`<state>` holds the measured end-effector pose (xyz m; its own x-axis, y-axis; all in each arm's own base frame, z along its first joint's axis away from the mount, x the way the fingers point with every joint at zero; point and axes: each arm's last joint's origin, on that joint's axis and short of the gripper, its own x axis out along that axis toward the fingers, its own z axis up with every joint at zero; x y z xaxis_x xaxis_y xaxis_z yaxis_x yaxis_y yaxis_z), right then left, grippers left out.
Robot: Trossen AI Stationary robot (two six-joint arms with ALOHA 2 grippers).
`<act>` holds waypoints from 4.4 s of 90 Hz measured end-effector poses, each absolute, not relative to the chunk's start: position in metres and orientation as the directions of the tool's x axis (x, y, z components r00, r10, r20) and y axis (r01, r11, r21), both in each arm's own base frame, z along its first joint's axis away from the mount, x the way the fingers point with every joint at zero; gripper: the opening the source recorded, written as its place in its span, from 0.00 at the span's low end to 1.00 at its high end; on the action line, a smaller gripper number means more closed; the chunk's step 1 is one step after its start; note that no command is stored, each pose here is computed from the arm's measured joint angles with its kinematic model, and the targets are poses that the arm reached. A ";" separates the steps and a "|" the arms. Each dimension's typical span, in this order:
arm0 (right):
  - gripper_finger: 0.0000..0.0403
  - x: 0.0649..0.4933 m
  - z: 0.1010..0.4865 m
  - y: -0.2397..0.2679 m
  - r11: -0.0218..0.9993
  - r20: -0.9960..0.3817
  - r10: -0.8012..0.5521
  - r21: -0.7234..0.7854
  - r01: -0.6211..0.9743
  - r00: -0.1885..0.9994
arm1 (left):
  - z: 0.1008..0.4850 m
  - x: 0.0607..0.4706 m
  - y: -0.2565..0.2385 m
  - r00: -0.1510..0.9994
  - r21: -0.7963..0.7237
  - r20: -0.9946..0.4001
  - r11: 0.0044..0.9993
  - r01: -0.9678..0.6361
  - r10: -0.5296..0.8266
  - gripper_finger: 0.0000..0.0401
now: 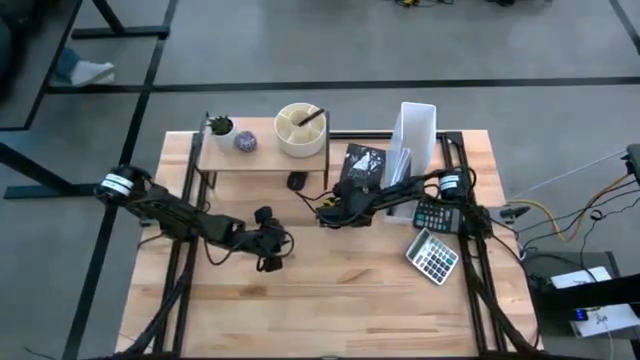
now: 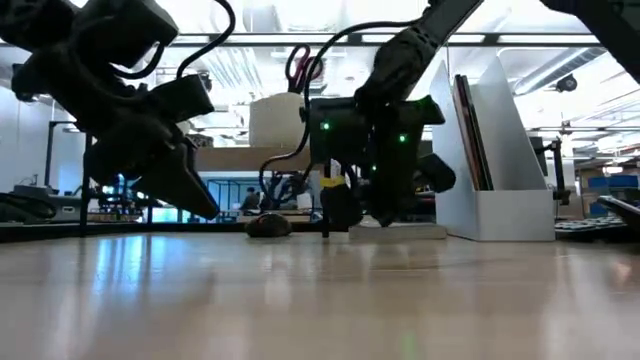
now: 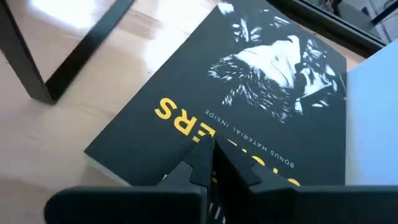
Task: Stock shelves
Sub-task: Put the black book into the white file holder
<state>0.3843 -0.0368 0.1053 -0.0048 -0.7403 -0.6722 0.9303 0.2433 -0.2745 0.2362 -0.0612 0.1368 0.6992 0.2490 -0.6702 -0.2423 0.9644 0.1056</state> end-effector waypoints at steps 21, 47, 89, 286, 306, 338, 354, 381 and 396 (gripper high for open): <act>0.00 0.388 0.123 0.003 0.375 -0.756 -0.646 -0.193 0.907 0.106 | 0.137 0.236 -0.061 0.697 0.110 -0.672 0.965 -0.240 0.250 0.24; 0.00 0.404 0.148 0.073 0.619 -0.863 -0.413 -0.030 0.785 0.293 | 0.137 0.237 -0.061 0.705 0.111 -0.660 0.962 -0.250 0.259 0.24; 0.00 0.363 0.204 0.145 0.860 -0.798 -0.503 -0.501 0.099 0.332 | 0.127 0.256 -0.064 0.778 0.139 -0.553 0.954 -0.266 0.298 0.24; 0.07 0.353 0.162 0.147 0.795 -0.705 -0.573 -0.602 0.074 0.418 | 0.067 0.298 -0.046 0.720 0.258 -0.596 0.934 -0.247 0.355 0.18; 0.09 0.351 0.230 0.161 0.820 -0.696 -0.560 -0.543 0.181 0.449 | 0.086 0.285 -0.044 0.706 0.250 -0.611 0.933 -0.258 0.359 0.15; 0.08 0.293 0.336 0.140 0.923 -0.833 -0.328 -0.182 0.338 0.446 | 0.088 0.271 -0.041 0.698 0.238 -0.611 0.928 -0.288 0.373 0.15; 0.08 0.243 0.372 0.116 0.836 -0.869 -0.273 -0.002 0.549 0.413 | 0.088 0.271 -0.041 0.700 0.238 -0.607 0.926 -0.292 0.377 0.16; 0.09 0.183 0.403 0.081 0.584 -0.811 -0.342 0.212 0.783 0.475 | 0.088 0.271 -0.041 0.701 0.237 -0.605 0.926 -0.294 0.378 0.16; 0.08 0.163 0.411 0.066 0.553 -0.766 -0.377 0.265 0.790 0.521 | 0.088 0.271 -0.041 0.701 0.236 -0.605 0.926 -0.295 0.378 0.15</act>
<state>0.1633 0.0660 0.4107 0.5207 -0.3770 -0.7660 0.7899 0.5531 0.2648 0.2711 -0.0405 0.0879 0.7009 0.3780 -0.6049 -0.2952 0.9257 0.2364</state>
